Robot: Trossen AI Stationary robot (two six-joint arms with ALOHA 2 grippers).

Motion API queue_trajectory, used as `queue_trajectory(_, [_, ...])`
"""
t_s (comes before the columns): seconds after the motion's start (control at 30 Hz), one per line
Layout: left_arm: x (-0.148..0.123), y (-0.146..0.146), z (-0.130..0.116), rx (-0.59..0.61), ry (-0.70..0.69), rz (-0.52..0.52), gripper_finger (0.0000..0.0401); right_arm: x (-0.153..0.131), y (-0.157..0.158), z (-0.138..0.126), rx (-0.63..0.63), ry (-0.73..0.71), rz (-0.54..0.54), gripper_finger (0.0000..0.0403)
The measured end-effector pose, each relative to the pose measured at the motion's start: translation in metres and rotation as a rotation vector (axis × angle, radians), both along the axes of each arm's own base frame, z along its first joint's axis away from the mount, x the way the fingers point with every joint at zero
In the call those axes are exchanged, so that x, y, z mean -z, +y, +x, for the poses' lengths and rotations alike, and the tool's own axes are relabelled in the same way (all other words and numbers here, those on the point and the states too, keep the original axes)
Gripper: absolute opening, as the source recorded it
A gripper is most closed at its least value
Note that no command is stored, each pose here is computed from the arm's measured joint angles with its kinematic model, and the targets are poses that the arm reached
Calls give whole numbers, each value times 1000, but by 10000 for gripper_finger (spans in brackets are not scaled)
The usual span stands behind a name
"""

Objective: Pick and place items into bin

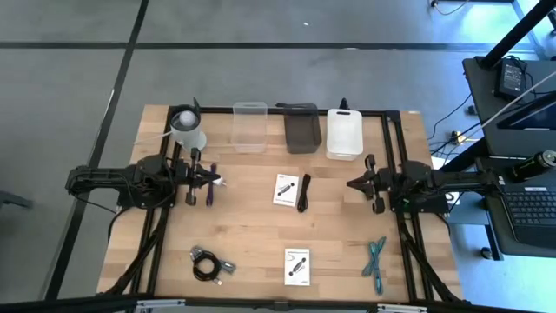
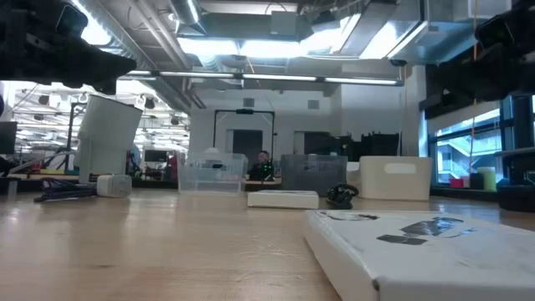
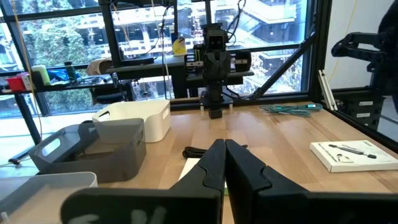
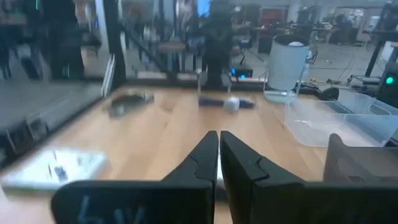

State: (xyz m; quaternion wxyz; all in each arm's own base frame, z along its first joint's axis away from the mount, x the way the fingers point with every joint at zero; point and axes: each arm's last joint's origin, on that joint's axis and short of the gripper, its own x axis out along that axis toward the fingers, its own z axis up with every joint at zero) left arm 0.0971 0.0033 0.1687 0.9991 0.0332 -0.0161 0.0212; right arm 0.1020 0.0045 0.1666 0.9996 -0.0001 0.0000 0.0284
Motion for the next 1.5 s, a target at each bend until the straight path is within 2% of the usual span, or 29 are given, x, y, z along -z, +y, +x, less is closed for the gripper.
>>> queue_trajectory(0.3, [0,0,0,0,0,0,4,-12,0,-1,-3,-117,134,23])
queue_trajectory(0.43, [0,0,0,0,0,0,4,-17,0,-1,6,-174,107,23])
queue_trajectory(0.5, [0,0,0,0,-1,0,4,-25,-1,-3,8,-253,84,20])
queue_trajectory(0.6, [0,0,0,1,0,0,4,-41,-4,-7,108,-377,112,6])
queue_trajectory(0.73, [0,0,0,0,0,0,4,-74,-9,-12,307,-414,94,4])
queue_trajectory(0.87, [0,0,0,1,-1,0,4,-112,-12,-7,430,-289,27,3])
queue_trajectory(1.13, [0,0,0,2,0,0,4,-167,-18,23,702,212,183,2])
queue_trajectory(1.3, [0,0,0,2,0,0,4,-182,-29,41,873,483,278,2])
queue_trajectory(1.5, [0,0,0,2,0,0,4,-184,-46,60,990,815,448,2])
